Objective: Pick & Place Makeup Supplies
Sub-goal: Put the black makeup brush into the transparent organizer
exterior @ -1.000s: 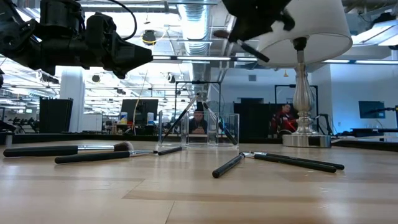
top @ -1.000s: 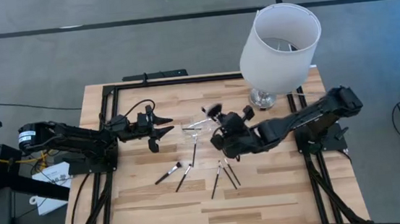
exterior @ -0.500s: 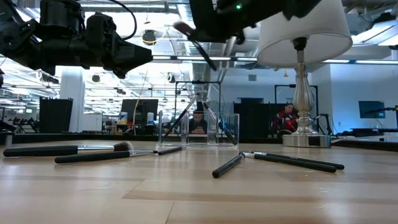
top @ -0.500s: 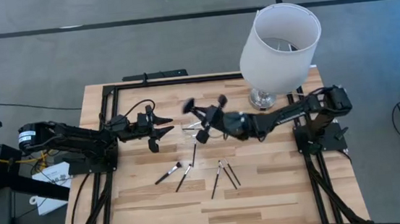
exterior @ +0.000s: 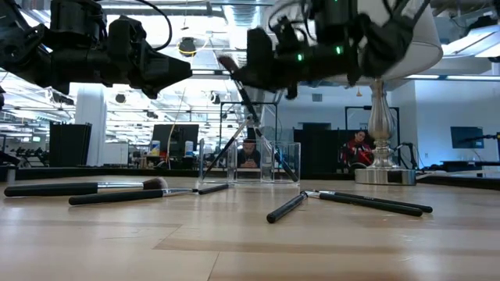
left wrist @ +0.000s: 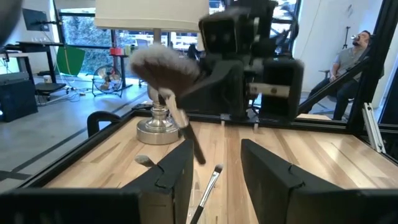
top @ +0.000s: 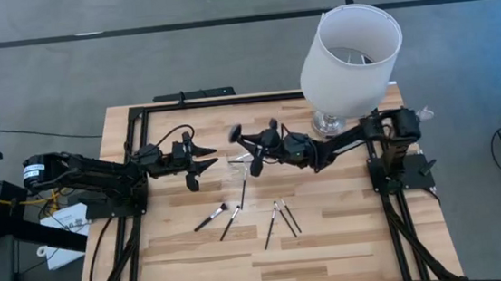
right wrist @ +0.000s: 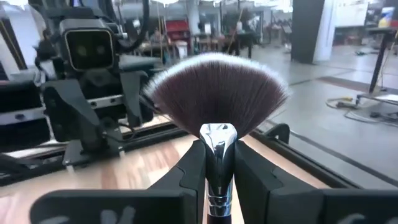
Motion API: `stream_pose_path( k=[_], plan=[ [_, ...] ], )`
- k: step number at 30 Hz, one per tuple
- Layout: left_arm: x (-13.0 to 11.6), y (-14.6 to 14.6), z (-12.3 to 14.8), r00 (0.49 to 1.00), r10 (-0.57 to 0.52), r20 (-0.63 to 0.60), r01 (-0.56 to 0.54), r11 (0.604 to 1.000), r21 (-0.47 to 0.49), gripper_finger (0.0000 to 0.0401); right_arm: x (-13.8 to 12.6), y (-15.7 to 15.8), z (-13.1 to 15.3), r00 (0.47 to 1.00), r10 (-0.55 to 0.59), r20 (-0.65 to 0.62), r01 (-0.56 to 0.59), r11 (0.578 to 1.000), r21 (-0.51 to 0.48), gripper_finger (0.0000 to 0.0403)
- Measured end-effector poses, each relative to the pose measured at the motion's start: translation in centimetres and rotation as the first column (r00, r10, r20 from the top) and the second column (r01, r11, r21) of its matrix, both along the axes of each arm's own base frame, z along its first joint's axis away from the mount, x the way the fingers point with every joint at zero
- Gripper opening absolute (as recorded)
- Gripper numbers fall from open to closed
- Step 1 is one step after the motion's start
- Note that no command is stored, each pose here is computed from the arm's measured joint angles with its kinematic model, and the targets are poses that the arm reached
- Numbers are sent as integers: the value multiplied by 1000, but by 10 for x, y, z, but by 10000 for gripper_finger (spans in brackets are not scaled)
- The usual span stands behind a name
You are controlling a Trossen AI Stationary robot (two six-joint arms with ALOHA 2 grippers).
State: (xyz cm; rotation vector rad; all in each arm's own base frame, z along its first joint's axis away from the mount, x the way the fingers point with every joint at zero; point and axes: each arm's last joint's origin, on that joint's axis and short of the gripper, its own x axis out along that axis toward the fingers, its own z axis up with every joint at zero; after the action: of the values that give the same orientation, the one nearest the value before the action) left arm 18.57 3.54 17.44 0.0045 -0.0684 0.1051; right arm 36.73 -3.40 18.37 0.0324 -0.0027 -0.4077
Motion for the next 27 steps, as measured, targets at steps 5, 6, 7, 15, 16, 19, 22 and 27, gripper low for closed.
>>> stream_pose_path(
  k=[5,6,7,15,16,19,22,27],
  plan=[
    [0,0,0,1000,0,-3,0,1000,-2,131,3,-7,-26,1000,-11,3,11,1000,9,52],
    [0,0,0,1000,0,-4,0,1000,-3,131,4,-7,-30,1000,-13,0,13,1000,27,52],
    [0,0,0,1000,0,-4,0,1000,-3,131,4,-8,-34,1000,-18,-7,19,999,41,52],
    [0,0,-1,1000,0,-6,0,1000,-4,131,6,-8,-49,996,-36,-82,36,999,3,52],
    [0,0,-1,1000,0,-6,0,1000,-4,131,6,-7,-50,994,-44,-98,43,999,-17,54],
    [0,0,-1,1000,0,-7,0,1000,-5,131,6,-5,-52,989,-54,-141,46,997,-64,67],
    [0,0,-1,1000,0,-6,0,1000,-11,131,6,-4,-54,986,-57,-156,47,997,-68,91],
    [0,0,-1,1000,-2,-4,2,999,-34,131,5,-4,-55,985,-60,-161,52,997,-54,144]
  ],
)
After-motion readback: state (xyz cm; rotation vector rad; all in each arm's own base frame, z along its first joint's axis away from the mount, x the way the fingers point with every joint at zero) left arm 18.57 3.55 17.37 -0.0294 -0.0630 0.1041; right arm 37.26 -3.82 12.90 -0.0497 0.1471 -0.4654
